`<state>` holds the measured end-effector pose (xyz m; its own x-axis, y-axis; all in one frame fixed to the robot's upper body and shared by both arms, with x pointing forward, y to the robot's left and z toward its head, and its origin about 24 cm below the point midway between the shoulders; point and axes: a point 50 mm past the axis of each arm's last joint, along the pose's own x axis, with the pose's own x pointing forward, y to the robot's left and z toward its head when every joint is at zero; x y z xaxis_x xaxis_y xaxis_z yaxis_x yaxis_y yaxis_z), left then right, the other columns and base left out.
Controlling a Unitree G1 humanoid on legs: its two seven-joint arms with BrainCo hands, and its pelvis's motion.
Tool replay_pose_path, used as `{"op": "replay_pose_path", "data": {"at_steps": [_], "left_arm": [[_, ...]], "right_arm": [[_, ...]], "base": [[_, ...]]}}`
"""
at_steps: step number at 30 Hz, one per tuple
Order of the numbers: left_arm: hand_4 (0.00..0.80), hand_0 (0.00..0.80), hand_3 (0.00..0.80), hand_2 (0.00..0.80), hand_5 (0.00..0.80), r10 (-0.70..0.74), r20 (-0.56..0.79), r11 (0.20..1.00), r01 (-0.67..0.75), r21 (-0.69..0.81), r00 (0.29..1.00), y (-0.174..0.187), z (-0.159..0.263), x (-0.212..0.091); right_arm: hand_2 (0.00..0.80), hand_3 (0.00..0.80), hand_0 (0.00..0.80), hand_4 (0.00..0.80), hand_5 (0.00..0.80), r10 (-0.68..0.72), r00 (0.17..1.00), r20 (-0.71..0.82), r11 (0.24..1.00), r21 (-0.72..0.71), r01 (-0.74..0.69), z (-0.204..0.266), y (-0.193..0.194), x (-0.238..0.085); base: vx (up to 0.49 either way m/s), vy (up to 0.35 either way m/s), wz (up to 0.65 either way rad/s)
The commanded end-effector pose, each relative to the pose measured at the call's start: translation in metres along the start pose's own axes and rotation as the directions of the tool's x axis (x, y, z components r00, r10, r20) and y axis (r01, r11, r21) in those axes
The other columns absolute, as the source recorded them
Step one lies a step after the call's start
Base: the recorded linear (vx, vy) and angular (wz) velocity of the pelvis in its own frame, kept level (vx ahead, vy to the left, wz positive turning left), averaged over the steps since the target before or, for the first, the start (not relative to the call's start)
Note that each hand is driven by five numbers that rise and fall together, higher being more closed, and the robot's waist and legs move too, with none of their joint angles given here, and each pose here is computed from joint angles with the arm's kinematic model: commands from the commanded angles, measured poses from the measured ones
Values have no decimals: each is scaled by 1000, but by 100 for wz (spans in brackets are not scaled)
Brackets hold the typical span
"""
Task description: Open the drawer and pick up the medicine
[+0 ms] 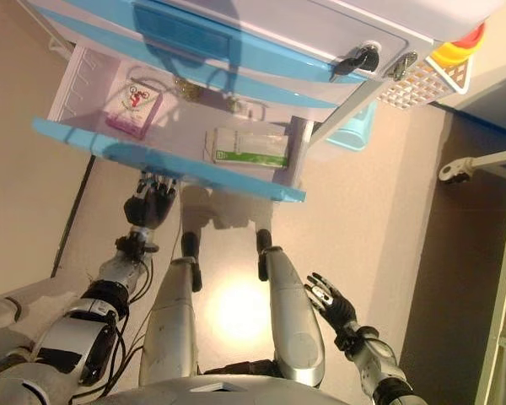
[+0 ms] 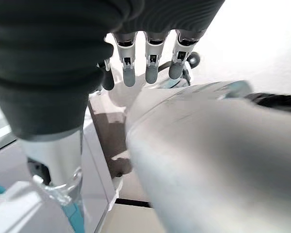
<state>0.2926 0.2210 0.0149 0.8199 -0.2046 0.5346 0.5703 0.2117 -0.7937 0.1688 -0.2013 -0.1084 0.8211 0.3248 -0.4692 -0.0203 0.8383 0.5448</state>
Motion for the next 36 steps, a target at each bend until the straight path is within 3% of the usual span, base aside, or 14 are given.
{"op": "replay_pose_path", "data": {"at_steps": [1,16,23,24,25,26,27,28,34,36], "left_arm": [[800,800,800,800,800,-30,44,997,27,68,999,-2,10,-23],[800,800,800,800,800,191,72,981,-192,3,979,9,-7,-97],[797,797,797,797,797,392,98,919,-387,-67,915,16,-6,-127],[533,533,533,533,533,428,80,903,-424,-66,900,18,-6,-131],[417,417,417,417,417,461,56,887,-457,-70,886,20,-8,-133],[433,433,433,433,433,514,34,857,-511,-64,857,22,-9,-137],[351,351,351,351,351,546,11,836,-544,-66,838,24,-10,-140],[0,0,0,0,0,600,-51,797,-602,-52,798,27,-14,-143],[0,0,0,0,0,743,-118,666,-745,32,659,37,-10,-149],[0,0,0,0,0,821,-124,567,-821,72,557,42,-5,-152]], "right_arm": [[0,0,0,0,0,-23,1000,19,999,23,23,-6,-4,-14],[0,0,0,0,0,-41,997,58,999,16,40,4,-7,-13],[0,0,0,0,0,-50,996,68,999,19,48,3,-12,-17],[0,0,0,0,0,-50,996,68,999,22,49,2,-14,-18],[0,0,0,0,0,-50,997,67,999,22,48,1,-15,-19],[0,0,0,0,0,-48,997,64,999,18,47,1,-16,-20],[0,0,0,0,0,-48,997,59,999,15,47,1,-16,-19],[0,0,0,0,0,-47,997,57,999,11,47,2,-17,-19],[0,0,0,0,0,-61,998,24,998,-9,61,1,-23,-23],[0,0,0,0,0,-62,998,13,998,-17,62,1,-25,-25]], "base": [[-10,2,4],[-4,4,4],[-3,-3,5],[0,-17,4],[0,0,0],[0,0,0],[13,12,3],[0,0,0],[47,55,0],[39,44,-2]]}}
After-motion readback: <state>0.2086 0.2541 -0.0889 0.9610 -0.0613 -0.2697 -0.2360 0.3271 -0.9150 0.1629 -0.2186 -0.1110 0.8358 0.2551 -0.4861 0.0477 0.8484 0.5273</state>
